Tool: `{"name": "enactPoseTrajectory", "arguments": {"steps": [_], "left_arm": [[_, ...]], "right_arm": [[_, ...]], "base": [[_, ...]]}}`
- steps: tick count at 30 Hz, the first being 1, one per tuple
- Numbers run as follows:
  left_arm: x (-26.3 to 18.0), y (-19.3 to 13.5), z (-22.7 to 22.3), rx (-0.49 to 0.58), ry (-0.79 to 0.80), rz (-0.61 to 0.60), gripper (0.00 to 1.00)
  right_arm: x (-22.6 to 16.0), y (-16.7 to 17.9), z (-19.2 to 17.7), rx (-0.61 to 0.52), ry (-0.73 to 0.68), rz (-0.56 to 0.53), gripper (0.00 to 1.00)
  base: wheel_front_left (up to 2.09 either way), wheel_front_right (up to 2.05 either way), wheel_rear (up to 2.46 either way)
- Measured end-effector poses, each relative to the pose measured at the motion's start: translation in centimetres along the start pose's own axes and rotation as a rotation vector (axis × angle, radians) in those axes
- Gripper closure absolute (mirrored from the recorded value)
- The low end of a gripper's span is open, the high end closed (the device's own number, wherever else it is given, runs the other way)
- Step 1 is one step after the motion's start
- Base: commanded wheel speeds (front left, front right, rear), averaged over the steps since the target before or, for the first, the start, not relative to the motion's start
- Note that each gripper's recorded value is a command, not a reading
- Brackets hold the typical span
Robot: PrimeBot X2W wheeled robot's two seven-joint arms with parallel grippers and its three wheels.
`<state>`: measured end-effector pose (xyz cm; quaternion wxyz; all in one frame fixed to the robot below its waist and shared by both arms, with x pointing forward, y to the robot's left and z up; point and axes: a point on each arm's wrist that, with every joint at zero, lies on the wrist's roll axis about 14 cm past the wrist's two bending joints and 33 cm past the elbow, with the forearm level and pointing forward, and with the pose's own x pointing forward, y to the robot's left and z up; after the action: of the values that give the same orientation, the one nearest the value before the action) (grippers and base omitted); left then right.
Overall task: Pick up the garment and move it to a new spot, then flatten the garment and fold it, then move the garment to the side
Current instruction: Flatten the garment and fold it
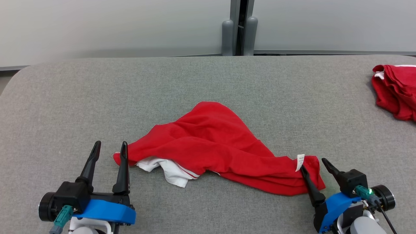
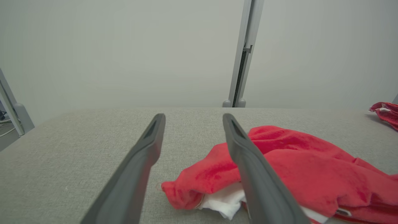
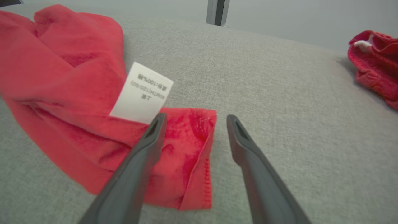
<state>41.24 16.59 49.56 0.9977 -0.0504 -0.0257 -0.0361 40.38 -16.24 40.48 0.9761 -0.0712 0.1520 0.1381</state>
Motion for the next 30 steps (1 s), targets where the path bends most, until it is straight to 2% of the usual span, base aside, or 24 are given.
{"name": "enactPoseTrajectory", "arguments": {"steps": [1,2,3,4,5,6,8,16,24,30], "left_arm": [[0.0,0.0,0.0,0.000,0.001,0.001,0.00],[0.0,0.0,-0.1,0.000,0.002,0.001,0.00],[0.0,0.0,-0.1,0.000,0.002,0.001,0.00],[0.0,0.0,-0.1,0.000,0.004,0.001,0.00],[0.0,0.0,-0.2,-0.001,0.004,0.002,0.00],[0.1,0.0,-0.2,0.000,0.004,0.002,0.00],[0.1,0.0,-0.2,-0.001,0.005,0.001,0.00],[0.4,-0.3,-0.2,-0.002,0.004,-0.009,0.00],[1.0,0.2,-0.7,0.000,0.016,0.003,0.00],[1.0,0.7,-1.1,-0.004,0.025,0.018,0.00]], "right_arm": [[0.1,0.1,-0.2,0.002,0.010,0.005,0.33],[0.2,0.2,-0.6,0.007,0.027,0.009,0.53],[0.3,0.3,-1.1,0.015,0.047,0.014,0.60],[0.4,0.5,-1.3,0.024,0.060,0.019,0.73],[0.4,0.6,-1.6,0.036,0.072,0.019,0.78],[0.5,0.6,-1.9,0.043,0.086,0.019,0.80],[0.5,0.4,-2.3,0.042,0.103,0.020,1.00],[2.5,-0.9,1.0,0.031,-0.014,0.003,1.00],[6.9,-3.3,10.2,-0.028,-0.240,-0.028,1.00],[7.7,-4.1,16.5,-0.073,-0.405,-0.045,1.00]], "base": [[0.00,0.00,0.00],[0.00,0.00,0.00],[0.00,0.00,0.00],[0.00,0.00,0.00],[0.00,0.00,0.00],[0.00,0.00,0.00],[0.00,0.00,0.00],[0.00,0.00,0.00],[0.00,0.00,0.00],[0.00,0.00,0.00]]}}
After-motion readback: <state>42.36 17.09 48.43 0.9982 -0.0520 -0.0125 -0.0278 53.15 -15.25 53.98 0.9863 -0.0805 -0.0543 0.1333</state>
